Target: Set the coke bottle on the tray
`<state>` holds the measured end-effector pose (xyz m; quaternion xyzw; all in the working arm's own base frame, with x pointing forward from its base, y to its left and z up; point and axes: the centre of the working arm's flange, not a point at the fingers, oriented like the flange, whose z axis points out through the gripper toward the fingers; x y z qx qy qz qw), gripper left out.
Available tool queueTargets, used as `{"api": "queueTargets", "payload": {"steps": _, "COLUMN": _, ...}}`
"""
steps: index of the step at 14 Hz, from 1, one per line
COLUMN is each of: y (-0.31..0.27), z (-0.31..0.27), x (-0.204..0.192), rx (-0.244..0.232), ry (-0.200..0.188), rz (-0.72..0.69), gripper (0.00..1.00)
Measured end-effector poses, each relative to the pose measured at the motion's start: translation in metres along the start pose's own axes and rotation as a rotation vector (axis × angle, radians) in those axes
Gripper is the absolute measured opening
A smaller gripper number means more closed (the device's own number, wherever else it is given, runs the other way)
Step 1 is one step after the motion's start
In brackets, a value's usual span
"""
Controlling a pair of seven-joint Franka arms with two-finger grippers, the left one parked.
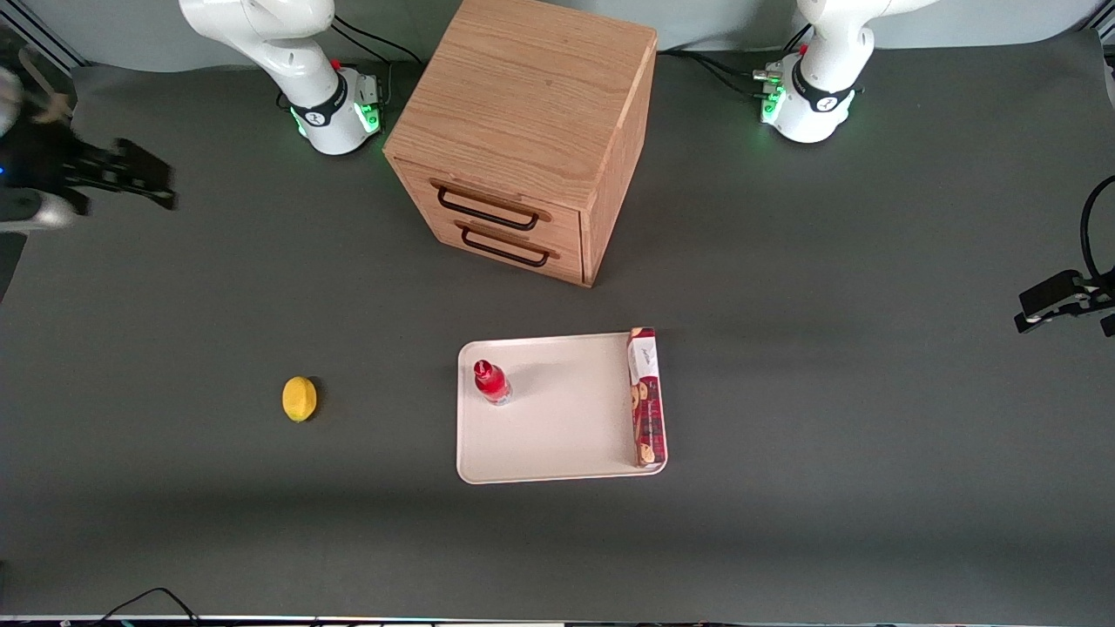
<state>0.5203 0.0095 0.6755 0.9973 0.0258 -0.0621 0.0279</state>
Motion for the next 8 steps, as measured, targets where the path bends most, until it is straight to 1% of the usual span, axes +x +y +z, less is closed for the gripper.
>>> {"api": "queueTargets", "payload": {"steps": 2, "y": 0.041, "z": 0.047, "x": -0.013, "rx": 0.017, "ry": -0.004, "rz": 0.001, "gripper": 1.0}}
{"api": "queueTargets", "payload": {"steps": 4, "y": 0.044, "z": 0.081, "x": -0.022, "rx": 0.025, "ry": -0.015, "rz": -0.003, "gripper": 1.0}}
{"api": "queueTargets", "payload": {"steps": 8, "y": 0.032, "z": 0.084, "x": -0.019, "rx": 0.02, "ry": -0.01, "rz": -0.026, "gripper": 1.0}}
